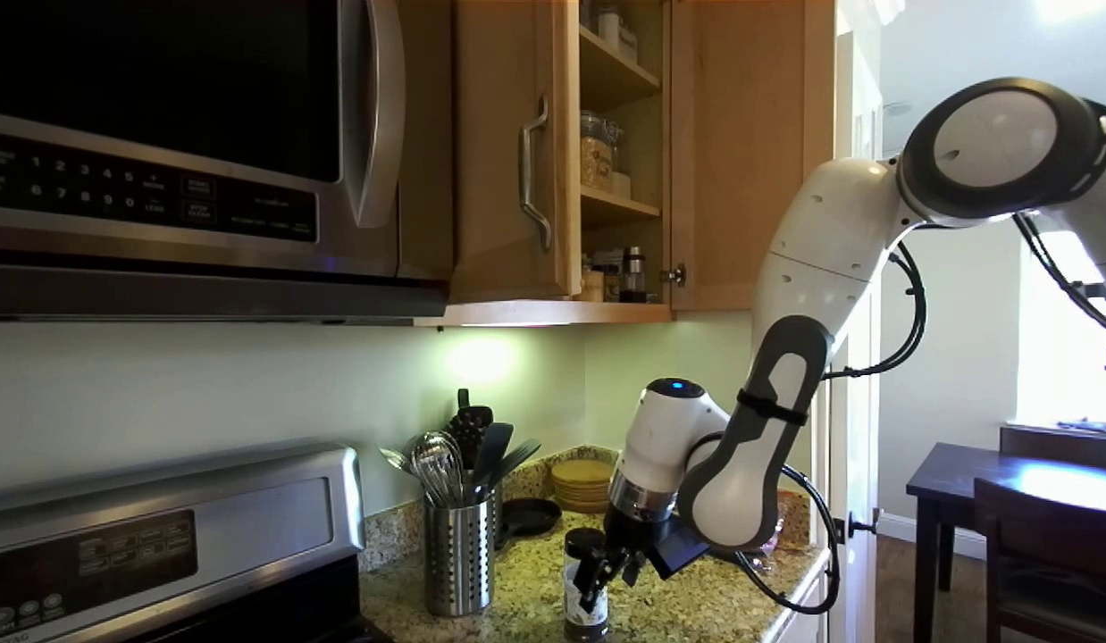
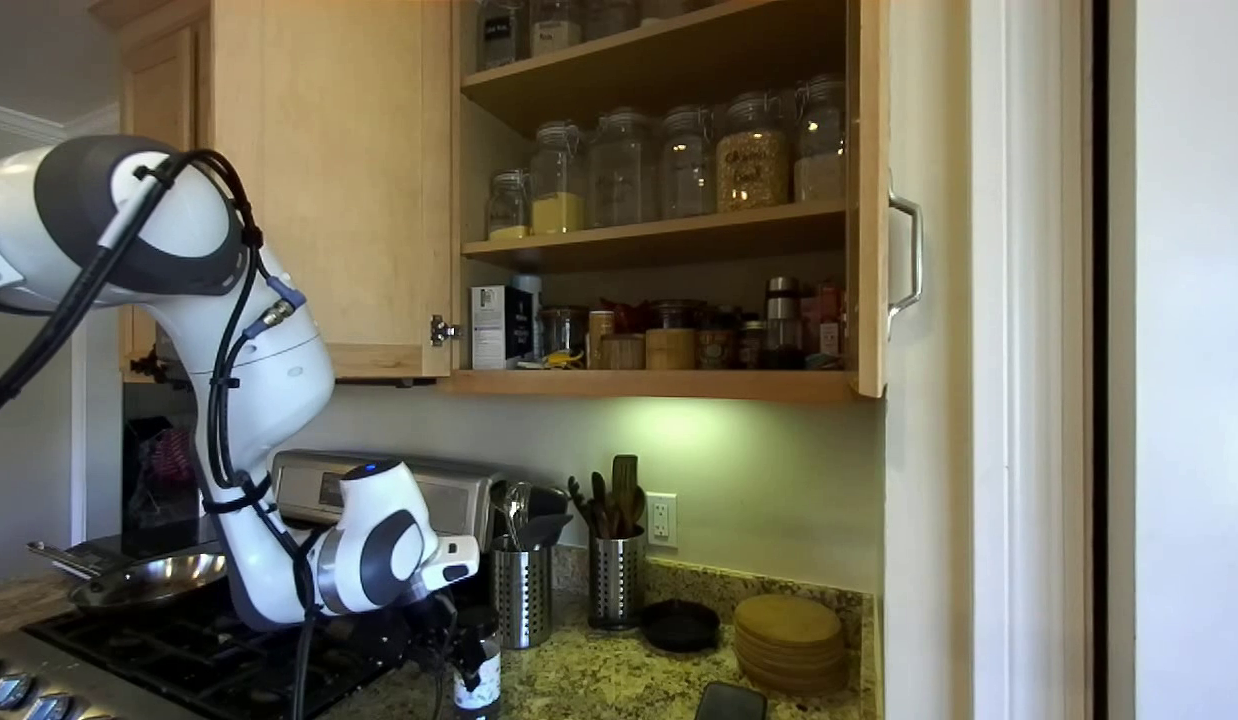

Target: Pick the bottle on the counter, put it in the cupboard then close the cupboard

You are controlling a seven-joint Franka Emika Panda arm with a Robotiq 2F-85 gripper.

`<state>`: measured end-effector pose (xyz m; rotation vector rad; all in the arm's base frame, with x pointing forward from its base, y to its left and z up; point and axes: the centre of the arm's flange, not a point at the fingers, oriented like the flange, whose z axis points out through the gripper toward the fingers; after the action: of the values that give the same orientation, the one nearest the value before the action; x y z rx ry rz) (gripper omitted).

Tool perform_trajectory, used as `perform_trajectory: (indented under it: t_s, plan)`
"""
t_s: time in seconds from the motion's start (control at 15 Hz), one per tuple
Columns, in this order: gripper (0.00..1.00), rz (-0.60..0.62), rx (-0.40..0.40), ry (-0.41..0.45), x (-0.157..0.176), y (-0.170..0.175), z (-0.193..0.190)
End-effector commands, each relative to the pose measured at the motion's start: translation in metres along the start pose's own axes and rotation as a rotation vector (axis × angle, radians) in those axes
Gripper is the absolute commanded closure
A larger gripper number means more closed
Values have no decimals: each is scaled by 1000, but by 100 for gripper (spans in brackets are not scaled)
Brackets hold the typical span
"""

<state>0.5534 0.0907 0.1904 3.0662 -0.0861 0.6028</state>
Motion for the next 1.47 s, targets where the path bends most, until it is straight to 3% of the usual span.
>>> perform_trajectory:
  t_s: [0.0,0.4,0.47,0.67,0.73,0.93,1.4]
  plan:
    - [0,38,3,71,10,0,12]
    - [0,47,16,131,19,6,19]
    - [25,47,22,133,19,6,19]
    - [40,49,39,140,16,5,22]
    - [14,48,43,146,15,4,22]
    - [0,43,52,182,16,3,21]
    - [0,53,54,259,19,10,15]
